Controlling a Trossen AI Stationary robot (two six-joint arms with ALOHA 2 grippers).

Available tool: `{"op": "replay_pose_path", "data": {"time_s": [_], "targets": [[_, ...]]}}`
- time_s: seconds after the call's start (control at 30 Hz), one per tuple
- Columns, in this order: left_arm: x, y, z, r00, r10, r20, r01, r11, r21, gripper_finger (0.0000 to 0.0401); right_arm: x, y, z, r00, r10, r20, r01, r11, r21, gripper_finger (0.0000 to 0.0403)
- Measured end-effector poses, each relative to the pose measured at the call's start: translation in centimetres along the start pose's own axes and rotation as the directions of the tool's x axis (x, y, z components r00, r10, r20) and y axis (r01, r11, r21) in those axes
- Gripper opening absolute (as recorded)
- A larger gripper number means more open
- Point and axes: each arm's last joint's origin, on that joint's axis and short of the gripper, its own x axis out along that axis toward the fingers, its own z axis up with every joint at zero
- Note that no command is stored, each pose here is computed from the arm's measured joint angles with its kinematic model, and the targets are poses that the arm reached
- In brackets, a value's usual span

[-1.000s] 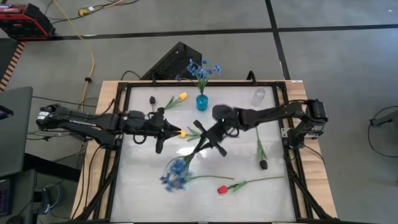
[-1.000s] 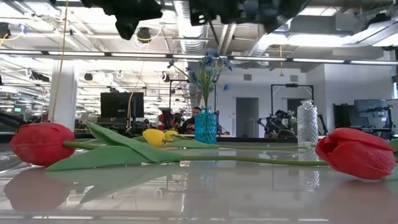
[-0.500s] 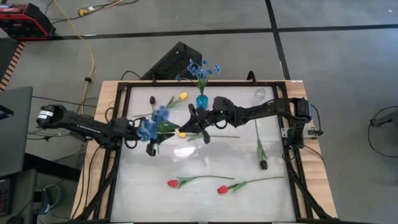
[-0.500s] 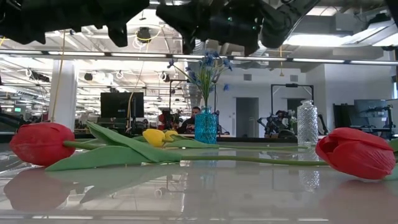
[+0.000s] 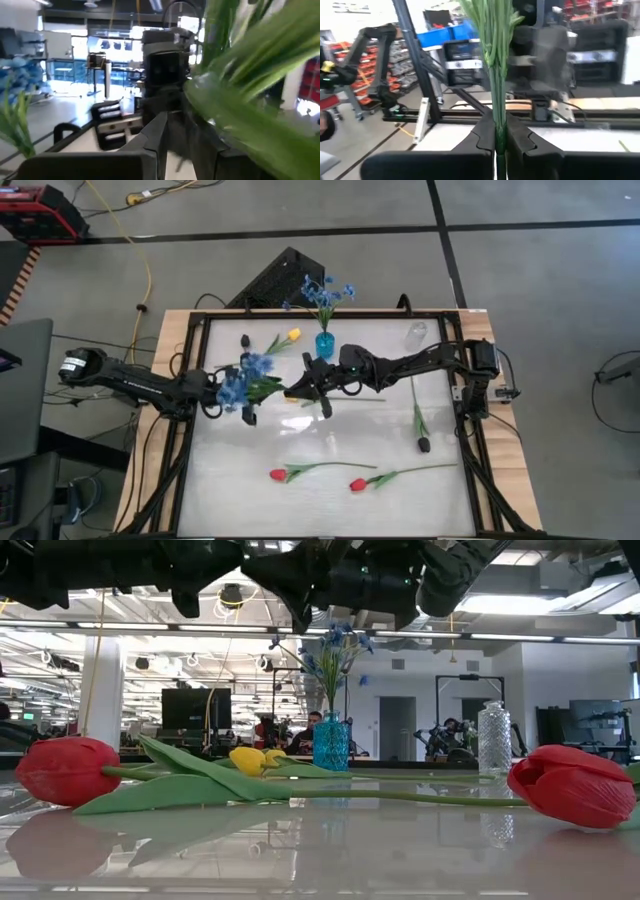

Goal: Sort flowers into vase by color
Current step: Put the blue flowers into the blue vase

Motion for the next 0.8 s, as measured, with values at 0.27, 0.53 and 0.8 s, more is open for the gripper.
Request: {"op": "replay_pose_path", "data": {"time_s": [0.27, 0.53, 0.8], "targets": [[0.0, 0.0, -0.7, 0.998, -0.001, -0.069, 0.005, 0.998, 0.058, 0.0058, -0.1, -0.3, 0.2, 1.000, -0.014, 0.013, 0.014, 1.000, 0.003, 0.0042], [0.0, 0.1, -0.9, 0.995, 0.042, -0.092, -0.039, 0.999, 0.035, 0.0058, -0.4, -1.0, 0.3, 0.999, -0.028, 0.020, 0.028, 1.000, 0.000, 0.0045], [0.0, 0.1, -0.5, 0.998, 0.025, -0.050, -0.023, 0.999, 0.044, 0.0068, -0.6, -1.4, 0.4, 0.999, -0.041, 0.019, 0.042, 0.996, -0.077, 0.0044]]}}
